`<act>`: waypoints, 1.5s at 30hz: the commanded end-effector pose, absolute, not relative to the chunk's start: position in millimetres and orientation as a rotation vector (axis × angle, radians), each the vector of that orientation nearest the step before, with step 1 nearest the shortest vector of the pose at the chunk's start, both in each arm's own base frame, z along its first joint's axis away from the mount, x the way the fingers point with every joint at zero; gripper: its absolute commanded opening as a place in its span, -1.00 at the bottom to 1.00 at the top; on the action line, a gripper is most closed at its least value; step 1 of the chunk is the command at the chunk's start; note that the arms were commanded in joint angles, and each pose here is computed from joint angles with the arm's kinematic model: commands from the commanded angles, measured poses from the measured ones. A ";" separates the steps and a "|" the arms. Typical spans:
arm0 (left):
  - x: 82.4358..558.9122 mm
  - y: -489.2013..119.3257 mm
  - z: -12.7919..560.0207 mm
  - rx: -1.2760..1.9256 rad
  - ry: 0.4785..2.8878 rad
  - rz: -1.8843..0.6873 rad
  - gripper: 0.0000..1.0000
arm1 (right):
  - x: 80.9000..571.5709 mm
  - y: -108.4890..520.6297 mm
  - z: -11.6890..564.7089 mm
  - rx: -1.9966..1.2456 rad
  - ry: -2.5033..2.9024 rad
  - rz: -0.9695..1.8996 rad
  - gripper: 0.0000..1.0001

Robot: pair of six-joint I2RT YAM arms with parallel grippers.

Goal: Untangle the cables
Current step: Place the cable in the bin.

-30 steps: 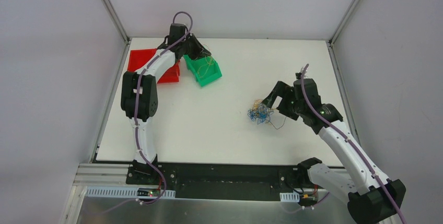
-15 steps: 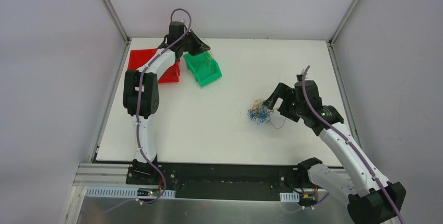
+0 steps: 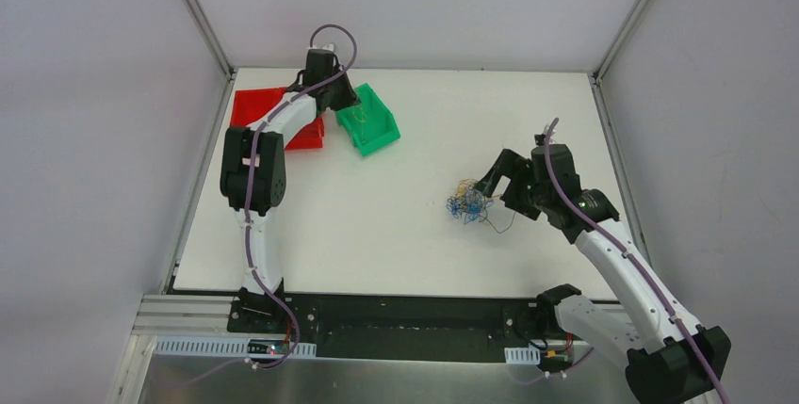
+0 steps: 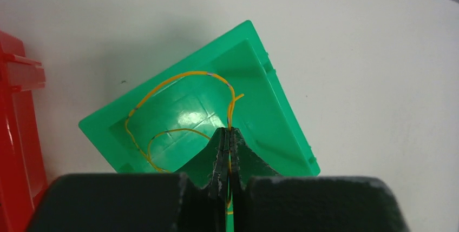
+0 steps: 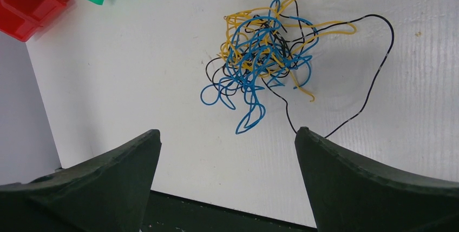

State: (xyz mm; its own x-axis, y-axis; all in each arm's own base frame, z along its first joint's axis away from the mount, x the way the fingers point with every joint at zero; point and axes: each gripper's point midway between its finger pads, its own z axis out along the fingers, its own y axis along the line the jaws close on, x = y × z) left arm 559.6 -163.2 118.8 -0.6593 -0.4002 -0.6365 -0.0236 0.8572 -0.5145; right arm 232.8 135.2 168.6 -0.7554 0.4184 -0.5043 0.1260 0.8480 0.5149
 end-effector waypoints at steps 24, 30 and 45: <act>528.3 -181.6 89.7 0.134 2.295 -0.159 -1.00 | 233.6 140.0 176.8 0.390 2.369 0.658 0.98; 533.6 -185.8 86.8 0.185 2.309 -0.063 -0.83 | 229.8 137.4 176.6 0.395 2.364 0.654 0.98; 544.3 -190.3 154.9 0.156 2.206 -0.086 -0.32 | 229.7 136.6 179.1 0.395 2.362 0.651 0.98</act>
State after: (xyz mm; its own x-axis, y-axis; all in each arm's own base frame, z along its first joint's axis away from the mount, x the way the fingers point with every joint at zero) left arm 537.7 -191.9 102.4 -0.6593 0.0972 -0.7456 0.1486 0.9889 -0.0025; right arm 229.0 138.2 175.3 -0.7541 0.4215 -0.5037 0.1067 0.8353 0.5393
